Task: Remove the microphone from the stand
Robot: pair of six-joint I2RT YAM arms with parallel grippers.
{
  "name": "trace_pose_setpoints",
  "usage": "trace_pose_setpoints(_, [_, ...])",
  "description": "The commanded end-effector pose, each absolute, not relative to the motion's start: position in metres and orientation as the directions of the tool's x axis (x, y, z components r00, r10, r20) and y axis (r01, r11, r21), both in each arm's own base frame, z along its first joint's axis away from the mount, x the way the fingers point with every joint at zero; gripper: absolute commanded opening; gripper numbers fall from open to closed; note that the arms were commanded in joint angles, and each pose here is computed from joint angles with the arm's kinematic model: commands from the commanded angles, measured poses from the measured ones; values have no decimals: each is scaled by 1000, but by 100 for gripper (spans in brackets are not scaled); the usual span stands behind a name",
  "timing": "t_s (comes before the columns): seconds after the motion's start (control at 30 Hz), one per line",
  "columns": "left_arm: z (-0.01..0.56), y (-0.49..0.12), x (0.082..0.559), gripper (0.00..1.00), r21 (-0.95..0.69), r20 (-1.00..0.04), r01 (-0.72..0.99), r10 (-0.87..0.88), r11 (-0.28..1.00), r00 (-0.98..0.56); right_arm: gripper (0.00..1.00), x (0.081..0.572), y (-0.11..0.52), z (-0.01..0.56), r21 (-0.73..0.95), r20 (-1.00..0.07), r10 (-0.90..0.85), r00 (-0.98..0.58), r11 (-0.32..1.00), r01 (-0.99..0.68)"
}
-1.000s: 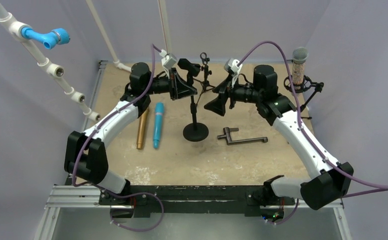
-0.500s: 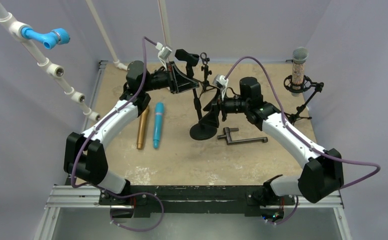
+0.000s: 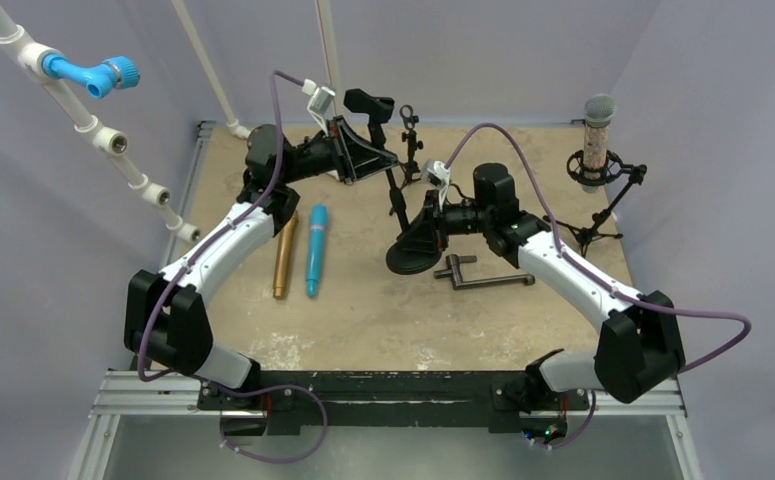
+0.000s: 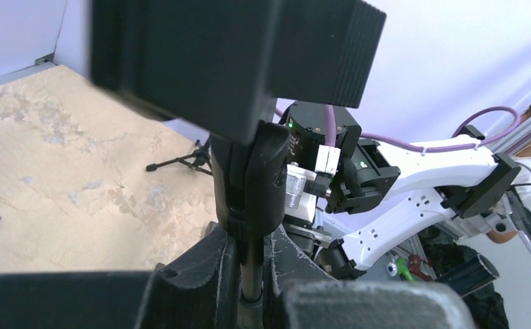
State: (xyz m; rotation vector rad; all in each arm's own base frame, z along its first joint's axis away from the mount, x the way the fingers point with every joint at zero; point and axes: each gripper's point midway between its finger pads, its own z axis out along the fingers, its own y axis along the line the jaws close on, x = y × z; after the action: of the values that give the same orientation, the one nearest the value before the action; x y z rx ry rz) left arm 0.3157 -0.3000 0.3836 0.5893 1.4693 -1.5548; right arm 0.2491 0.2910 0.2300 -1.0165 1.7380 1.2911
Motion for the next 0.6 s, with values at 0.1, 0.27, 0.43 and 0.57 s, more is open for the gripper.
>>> trace_pose_setpoints(0.1, [413, -294, 294, 0, -477, -841, 877, -319, 53, -438, 0, 249, 293, 255, 313, -936, -122, -332, 147, -938])
trace_pose_setpoints(0.27, [402, -294, 278, 47, -425, -880, 905, -234, 2, -413, 0, 239, 288, 274, 298, -946, -101, -307, 96, -950])
trace_pose_setpoints(0.43, [388, -294, 265, 71, -398, -900, 916, -174, -48, -400, 0, 221, 285, 293, 300, -950, -88, -300, 3, -954])
trace_pose_setpoints(0.57, [377, -297, 259, 72, -395, -903, 914, -142, -93, -405, 0, 212, 286, 301, 331, -942, -76, -326, -59, -942])
